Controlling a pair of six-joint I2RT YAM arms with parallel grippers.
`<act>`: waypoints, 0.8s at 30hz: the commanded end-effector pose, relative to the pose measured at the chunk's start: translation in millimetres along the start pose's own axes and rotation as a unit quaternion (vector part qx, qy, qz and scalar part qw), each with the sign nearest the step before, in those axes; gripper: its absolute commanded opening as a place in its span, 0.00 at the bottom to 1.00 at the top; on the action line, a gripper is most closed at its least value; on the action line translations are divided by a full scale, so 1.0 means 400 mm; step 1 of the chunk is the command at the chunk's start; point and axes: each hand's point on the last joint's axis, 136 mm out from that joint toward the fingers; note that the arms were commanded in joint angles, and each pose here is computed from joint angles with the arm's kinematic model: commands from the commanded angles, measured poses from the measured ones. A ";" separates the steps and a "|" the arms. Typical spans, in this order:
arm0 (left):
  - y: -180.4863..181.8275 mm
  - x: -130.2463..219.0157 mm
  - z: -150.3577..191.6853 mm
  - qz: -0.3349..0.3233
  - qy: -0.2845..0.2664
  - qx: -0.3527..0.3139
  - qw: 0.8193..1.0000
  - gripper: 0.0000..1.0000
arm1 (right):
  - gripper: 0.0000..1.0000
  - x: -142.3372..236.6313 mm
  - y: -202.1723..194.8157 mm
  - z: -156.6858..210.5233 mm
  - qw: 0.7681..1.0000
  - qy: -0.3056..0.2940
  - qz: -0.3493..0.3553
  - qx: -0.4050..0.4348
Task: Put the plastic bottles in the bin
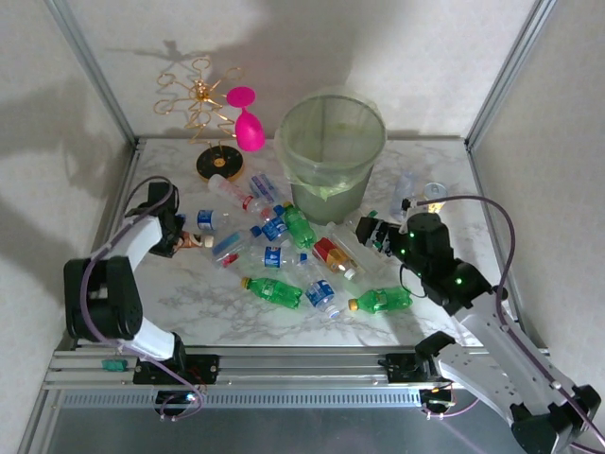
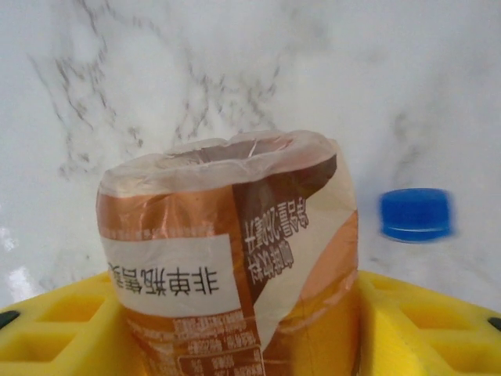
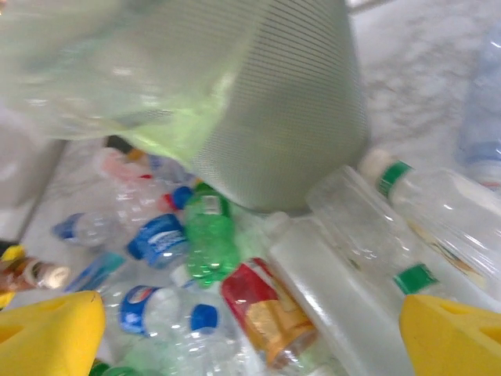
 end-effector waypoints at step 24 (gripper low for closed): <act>-0.219 0.849 0.250 0.618 0.095 -0.268 0.733 0.31 | 0.96 0.079 0.457 0.006 0.921 0.080 -0.378 0.048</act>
Point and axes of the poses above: each hand's point on the last joint's axis, 136 mm out from that joint toward the fingers, its own x axis back along the fingers, its own y axis along the line the jaws close on, z = x × y
